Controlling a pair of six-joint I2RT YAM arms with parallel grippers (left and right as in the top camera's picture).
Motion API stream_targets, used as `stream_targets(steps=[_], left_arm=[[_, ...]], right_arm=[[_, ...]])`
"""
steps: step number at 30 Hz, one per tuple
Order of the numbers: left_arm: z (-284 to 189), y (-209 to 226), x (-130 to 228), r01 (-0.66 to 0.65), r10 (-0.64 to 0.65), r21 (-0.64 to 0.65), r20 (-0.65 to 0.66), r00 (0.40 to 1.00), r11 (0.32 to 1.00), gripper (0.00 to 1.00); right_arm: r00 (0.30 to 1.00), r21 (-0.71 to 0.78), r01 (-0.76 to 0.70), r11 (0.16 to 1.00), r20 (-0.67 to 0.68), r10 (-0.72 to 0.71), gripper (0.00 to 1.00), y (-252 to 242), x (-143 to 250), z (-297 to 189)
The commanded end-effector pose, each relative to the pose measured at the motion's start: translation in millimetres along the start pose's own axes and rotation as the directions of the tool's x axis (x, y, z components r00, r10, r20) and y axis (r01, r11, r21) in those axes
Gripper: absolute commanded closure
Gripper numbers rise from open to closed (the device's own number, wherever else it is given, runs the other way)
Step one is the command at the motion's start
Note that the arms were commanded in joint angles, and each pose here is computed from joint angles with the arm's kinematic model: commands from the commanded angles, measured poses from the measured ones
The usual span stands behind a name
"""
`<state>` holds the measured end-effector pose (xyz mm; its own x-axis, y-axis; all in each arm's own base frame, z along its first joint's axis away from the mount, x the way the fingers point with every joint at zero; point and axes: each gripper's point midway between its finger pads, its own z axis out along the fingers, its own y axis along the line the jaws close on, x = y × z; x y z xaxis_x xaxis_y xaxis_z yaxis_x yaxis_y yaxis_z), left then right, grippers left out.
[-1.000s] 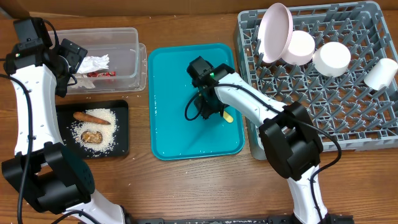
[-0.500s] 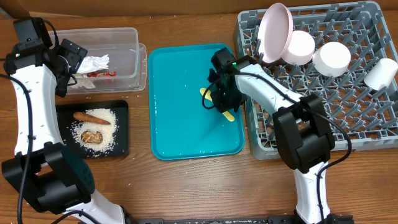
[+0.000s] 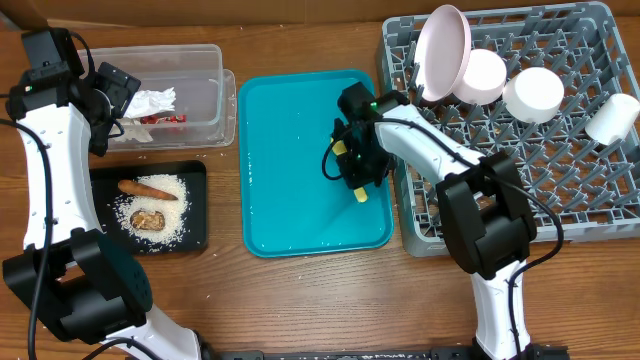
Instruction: Sort waste into correct bins and load items into the dishwasher
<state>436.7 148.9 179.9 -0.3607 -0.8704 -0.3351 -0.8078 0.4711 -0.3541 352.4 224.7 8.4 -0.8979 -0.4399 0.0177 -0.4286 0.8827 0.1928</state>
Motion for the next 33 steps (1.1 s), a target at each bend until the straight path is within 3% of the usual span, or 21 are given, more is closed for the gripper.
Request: stream_targets(steps=[1,8,13,22,26,29,33], left_arm=[[-1,-3,-1,0.006,-0.006,0.005,0.007,1.000,1.000,0.00],[-1,-3,-1,0.006,-0.006,0.005,0.007,1.000,1.000,0.00],[-1,-3,-1,0.006,-0.006,0.005,0.007,1.000,1.000,0.00],[-1,-3,-1,0.006,-0.006,0.005,0.007,1.000,1.000,0.00],[-1,-3,-1,0.006,-0.006,0.005,0.007,1.000,1.000,0.00],[-1,-3,-1,0.006,-0.006,0.005,0.007,1.000,1.000,0.00],[-1,-3,-1,0.006,-0.006,0.005,0.007,1.000,1.000,0.00]], right_arm=[[1.000,-0.011,-0.026,1.000,0.010,0.026,0.72,7,3,-6],[0.993,-0.003,-0.119,0.993,0.003,0.119,0.72,5,5,-5],[0.979,-0.001,-0.203,0.979,0.008,0.203,0.78,5,3,-1],[0.975,0.058,-0.220,0.974,-0.013,0.221,0.80,4,10,19],[0.976,0.070,-0.216,0.974,-0.012,0.217,0.75,8,10,20],[0.972,0.070,-0.232,0.970,-0.014,0.233,0.87,8,11,20],[0.969,0.070,-0.247,0.966,-0.014,0.249,0.94,8,11,20]])
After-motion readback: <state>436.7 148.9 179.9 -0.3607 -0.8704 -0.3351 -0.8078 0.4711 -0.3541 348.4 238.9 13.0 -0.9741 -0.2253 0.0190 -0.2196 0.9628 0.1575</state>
